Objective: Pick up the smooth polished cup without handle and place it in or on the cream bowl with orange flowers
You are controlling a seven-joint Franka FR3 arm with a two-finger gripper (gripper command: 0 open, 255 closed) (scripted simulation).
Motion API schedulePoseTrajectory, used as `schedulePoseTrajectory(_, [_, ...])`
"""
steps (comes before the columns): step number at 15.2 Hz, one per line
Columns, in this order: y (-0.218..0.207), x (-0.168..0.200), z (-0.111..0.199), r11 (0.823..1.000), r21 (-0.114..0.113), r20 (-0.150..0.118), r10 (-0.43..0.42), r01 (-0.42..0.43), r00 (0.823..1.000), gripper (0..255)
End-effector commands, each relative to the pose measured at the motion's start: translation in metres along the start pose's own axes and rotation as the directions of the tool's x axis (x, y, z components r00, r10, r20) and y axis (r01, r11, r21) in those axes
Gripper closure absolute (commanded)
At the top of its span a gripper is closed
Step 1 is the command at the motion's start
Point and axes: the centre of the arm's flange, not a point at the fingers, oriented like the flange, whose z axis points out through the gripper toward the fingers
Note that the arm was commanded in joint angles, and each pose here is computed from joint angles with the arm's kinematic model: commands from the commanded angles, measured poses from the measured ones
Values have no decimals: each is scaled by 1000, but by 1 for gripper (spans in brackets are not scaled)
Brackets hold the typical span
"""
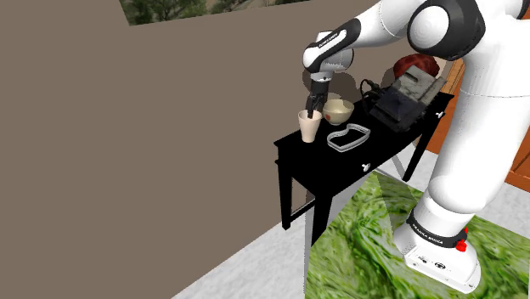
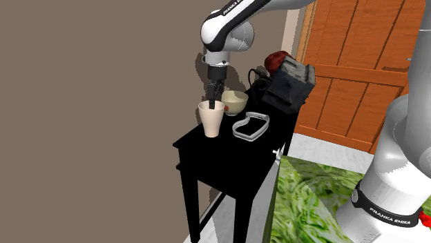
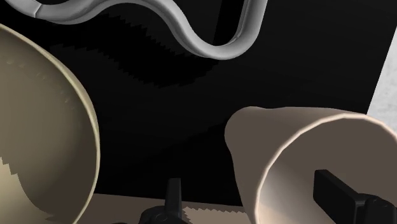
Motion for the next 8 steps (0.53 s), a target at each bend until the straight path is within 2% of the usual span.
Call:
schedulePoseTrajectory(1, [0, 0, 1, 1000, 0, 0, 0, 0, 1000, 0])
schedulePoseTrajectory(5, [0, 0, 1, 1000, 0, 0, 0, 0, 1000, 0])
schedulePoseTrajectory(6, [0, 0, 1, 1000, 0, 0, 0, 0, 1000, 255])
schedulePoseTrajectory(8, [0, 0, 1, 1000, 0, 0, 0, 0, 1000, 255])
